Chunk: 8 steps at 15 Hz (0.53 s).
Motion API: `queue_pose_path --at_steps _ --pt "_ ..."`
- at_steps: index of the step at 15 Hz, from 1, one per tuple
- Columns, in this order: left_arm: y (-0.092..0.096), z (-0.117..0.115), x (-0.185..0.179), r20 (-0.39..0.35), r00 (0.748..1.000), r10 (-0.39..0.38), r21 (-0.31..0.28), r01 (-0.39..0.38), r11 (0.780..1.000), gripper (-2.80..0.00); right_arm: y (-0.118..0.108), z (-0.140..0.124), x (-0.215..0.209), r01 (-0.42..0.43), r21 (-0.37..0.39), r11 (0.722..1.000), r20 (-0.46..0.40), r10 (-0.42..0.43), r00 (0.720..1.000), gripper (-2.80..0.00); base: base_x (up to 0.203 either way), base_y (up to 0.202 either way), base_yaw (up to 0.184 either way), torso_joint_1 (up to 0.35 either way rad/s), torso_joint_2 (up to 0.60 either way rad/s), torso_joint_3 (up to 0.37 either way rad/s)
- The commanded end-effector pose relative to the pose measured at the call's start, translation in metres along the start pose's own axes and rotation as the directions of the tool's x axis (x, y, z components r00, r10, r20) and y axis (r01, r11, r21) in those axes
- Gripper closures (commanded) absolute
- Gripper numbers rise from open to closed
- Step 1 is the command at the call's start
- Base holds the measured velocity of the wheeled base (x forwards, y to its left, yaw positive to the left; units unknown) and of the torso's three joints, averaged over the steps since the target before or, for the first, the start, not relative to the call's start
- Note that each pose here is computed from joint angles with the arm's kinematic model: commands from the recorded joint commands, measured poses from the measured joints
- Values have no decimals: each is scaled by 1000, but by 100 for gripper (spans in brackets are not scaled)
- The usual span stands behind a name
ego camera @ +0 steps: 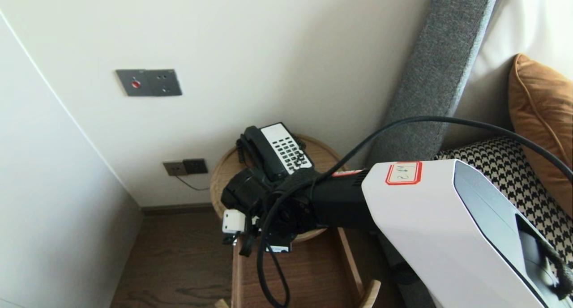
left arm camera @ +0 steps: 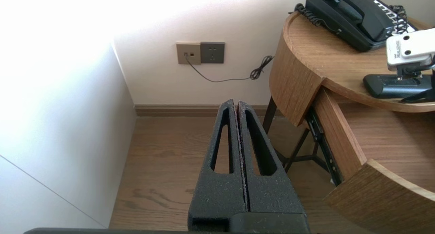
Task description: Take the remote control out of the drawer one by one and place them on the table
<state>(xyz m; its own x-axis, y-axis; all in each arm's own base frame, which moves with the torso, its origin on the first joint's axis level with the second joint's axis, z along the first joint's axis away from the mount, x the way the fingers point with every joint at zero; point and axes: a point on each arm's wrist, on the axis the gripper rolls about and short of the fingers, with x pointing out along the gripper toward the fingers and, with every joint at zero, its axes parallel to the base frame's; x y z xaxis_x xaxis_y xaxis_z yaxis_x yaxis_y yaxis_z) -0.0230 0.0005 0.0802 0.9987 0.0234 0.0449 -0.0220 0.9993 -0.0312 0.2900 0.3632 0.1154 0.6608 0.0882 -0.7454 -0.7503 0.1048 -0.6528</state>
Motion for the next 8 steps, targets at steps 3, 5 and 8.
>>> queue_pose_path --at_steps 3,5,8 --pt "0 0 0 0 1000 0 0 0 1000 0 2 0 1 -4 -8 1000 -4 4 1000 -280 0 0 0 0 0 0" --pt "0 0 0 0 1000 0 0 0 1000 0 -3 0 -6 9 3 1000 5 -9 1000 -280 0 0 0 0 0 0" --pt "0 0 0 0 1000 1 0 -1 1000 0 -14 -2 -26 51 27 998 21 -52 998 -280 0 0 0 0 0 0"
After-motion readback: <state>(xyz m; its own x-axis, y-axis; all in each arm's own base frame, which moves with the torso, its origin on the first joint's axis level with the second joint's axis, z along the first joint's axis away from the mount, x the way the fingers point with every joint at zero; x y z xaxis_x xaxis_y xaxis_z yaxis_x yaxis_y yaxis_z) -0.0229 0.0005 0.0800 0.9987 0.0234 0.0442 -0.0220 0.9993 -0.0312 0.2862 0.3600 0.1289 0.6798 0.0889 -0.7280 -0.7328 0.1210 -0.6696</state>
